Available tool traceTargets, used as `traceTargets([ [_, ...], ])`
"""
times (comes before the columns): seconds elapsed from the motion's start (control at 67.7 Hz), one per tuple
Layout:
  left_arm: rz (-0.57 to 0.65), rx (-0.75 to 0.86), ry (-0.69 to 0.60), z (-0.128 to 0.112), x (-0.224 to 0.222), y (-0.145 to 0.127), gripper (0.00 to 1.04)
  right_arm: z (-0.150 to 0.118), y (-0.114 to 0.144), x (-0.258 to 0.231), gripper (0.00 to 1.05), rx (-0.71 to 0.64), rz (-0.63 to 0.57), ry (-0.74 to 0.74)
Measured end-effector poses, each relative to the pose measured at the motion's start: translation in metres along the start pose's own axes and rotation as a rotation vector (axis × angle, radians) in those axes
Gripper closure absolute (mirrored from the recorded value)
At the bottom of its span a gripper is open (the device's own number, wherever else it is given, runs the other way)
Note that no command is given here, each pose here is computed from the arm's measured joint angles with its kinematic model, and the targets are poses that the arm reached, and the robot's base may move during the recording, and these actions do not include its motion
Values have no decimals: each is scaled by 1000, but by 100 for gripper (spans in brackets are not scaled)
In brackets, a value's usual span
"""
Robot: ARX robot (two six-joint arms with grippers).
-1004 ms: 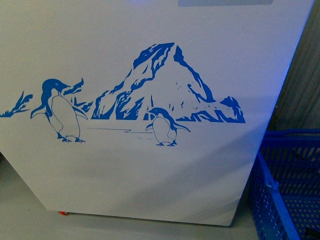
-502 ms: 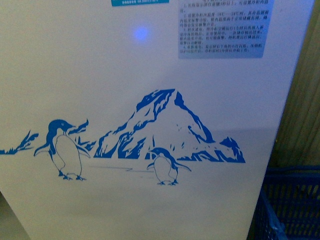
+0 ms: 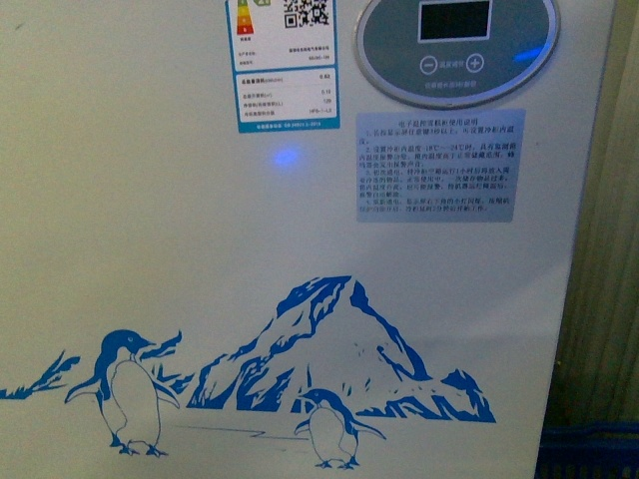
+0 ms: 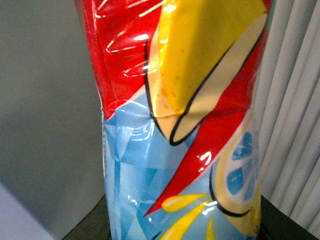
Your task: Put drink in fridge
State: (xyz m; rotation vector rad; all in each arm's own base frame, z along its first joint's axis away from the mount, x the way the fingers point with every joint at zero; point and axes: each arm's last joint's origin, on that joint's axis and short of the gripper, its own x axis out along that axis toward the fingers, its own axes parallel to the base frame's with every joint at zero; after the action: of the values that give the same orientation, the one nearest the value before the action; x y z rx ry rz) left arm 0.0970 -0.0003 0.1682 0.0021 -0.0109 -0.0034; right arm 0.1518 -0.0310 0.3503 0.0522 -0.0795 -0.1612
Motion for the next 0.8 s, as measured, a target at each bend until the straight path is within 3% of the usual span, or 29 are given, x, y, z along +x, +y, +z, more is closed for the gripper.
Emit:
traceTargets([
  [0.34,0,0,0,0,0,0,8,16,5,-50,64,44,-25,-131],
  [0.458,0,0,0,0,0,0,8,5,9,-51,64,62,63,-98],
  [0.798,0,0,0,0,0,0,8,1,9,-50,64,78,56,-84],
])
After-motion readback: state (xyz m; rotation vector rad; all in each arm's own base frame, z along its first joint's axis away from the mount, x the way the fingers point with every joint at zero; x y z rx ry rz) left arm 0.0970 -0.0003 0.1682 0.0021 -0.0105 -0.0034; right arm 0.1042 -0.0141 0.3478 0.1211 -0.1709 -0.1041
